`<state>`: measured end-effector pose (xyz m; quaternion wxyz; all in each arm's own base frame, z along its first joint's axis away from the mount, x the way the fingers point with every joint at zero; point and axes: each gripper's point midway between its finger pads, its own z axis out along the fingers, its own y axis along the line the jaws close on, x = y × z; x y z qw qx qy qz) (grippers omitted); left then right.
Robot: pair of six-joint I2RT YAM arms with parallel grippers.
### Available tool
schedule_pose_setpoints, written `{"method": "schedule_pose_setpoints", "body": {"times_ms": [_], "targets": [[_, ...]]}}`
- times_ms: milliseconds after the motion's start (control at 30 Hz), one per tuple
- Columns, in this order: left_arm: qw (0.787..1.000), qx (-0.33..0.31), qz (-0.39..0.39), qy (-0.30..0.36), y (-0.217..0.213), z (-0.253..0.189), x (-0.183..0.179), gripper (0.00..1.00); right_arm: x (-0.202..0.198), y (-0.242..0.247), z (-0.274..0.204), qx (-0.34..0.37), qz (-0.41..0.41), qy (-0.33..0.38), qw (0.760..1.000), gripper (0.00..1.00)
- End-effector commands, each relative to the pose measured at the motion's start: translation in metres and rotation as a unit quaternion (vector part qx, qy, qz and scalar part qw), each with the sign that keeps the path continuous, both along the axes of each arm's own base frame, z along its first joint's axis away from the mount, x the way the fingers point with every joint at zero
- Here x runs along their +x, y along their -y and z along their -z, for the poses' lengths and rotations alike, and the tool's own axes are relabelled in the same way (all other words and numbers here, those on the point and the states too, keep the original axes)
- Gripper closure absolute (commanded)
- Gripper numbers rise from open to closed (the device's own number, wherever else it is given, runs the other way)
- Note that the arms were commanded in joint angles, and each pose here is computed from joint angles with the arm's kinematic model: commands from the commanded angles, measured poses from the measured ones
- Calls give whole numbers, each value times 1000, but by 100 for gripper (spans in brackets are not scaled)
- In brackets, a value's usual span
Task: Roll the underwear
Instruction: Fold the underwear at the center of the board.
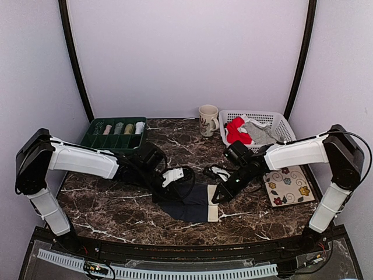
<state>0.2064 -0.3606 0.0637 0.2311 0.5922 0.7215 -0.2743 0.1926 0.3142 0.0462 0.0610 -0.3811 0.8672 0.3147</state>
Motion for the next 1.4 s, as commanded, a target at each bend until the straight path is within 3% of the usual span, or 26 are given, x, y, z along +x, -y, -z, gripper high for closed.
{"method": "schedule_pose_setpoints", "body": {"times_ms": [0,433,1000,1367], "targets": [[999,-23,11,40,0,-41,1,100,8,-6,-29,24,-6,27,999,100],[998,-17,45,43,-11,-69,-13,100,-4,-13,-72,60,-24,29,998,100],[997,-13,70,-40,-20,-33,-51,100,-49,-17,-14,25,-55,-19,998,100],[996,13,70,-50,-17,3,-61,99,-58,-13,12,-5,-58,-26,998,100]]}}
